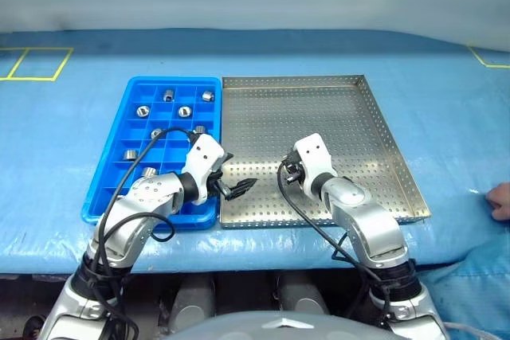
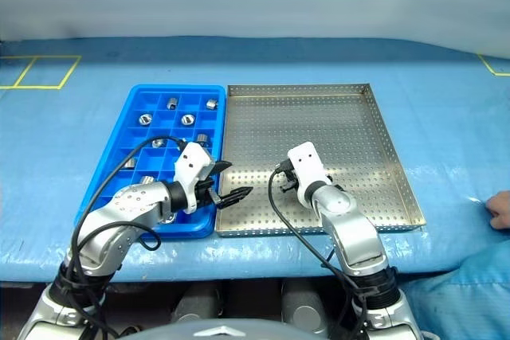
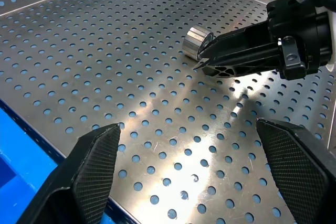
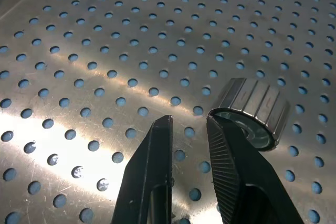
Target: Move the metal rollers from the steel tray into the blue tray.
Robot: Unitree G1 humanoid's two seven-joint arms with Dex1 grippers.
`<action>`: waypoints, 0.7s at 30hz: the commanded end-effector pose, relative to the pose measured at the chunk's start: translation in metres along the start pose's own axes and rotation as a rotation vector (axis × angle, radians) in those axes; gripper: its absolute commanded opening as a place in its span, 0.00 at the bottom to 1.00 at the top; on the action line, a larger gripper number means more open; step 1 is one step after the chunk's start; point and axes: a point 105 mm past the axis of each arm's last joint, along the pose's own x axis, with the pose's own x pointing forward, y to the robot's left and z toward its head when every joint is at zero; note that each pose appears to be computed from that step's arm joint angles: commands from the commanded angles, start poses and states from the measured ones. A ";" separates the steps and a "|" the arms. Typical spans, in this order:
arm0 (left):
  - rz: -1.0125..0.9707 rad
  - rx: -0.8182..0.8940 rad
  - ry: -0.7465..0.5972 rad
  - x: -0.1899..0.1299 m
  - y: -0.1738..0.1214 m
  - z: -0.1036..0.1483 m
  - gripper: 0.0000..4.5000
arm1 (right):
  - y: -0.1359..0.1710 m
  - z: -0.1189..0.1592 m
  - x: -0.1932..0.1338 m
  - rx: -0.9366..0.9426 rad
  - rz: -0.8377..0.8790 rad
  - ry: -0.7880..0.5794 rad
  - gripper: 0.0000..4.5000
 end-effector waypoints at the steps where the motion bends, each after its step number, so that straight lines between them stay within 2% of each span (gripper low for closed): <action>1: 0.015 0.036 -0.041 -0.006 0.001 0.011 1.00 | -0.006 0.021 -0.005 -0.043 -0.028 -0.074 0.23; 3: 0.016 0.036 -0.042 -0.006 0.001 0.011 1.00 | -0.003 0.027 -0.008 -0.066 0.000 -0.095 0.23; 6: 0.018 0.035 -0.039 -0.006 0.001 0.010 1.00 | -0.009 0.038 -0.011 -0.092 -0.048 -0.133 0.36; 8: 0.019 0.034 -0.038 -0.006 0.001 0.010 1.00 | -0.016 0.043 -0.011 -0.092 -0.091 -0.154 0.50; 12: 0.016 0.031 -0.037 -0.005 0.001 0.010 1.00 | -0.028 0.037 -0.010 -0.073 -0.135 -0.135 0.50; 15: 0.012 0.034 -0.035 -0.003 -0.001 0.010 1.00 | -0.038 0.019 -0.006 -0.051 -0.154 -0.069 0.50; 21: 0.015 0.035 -0.029 -0.004 0.001 0.009 1.00 | -0.036 0.005 -0.001 0.000 -0.134 -0.040 0.50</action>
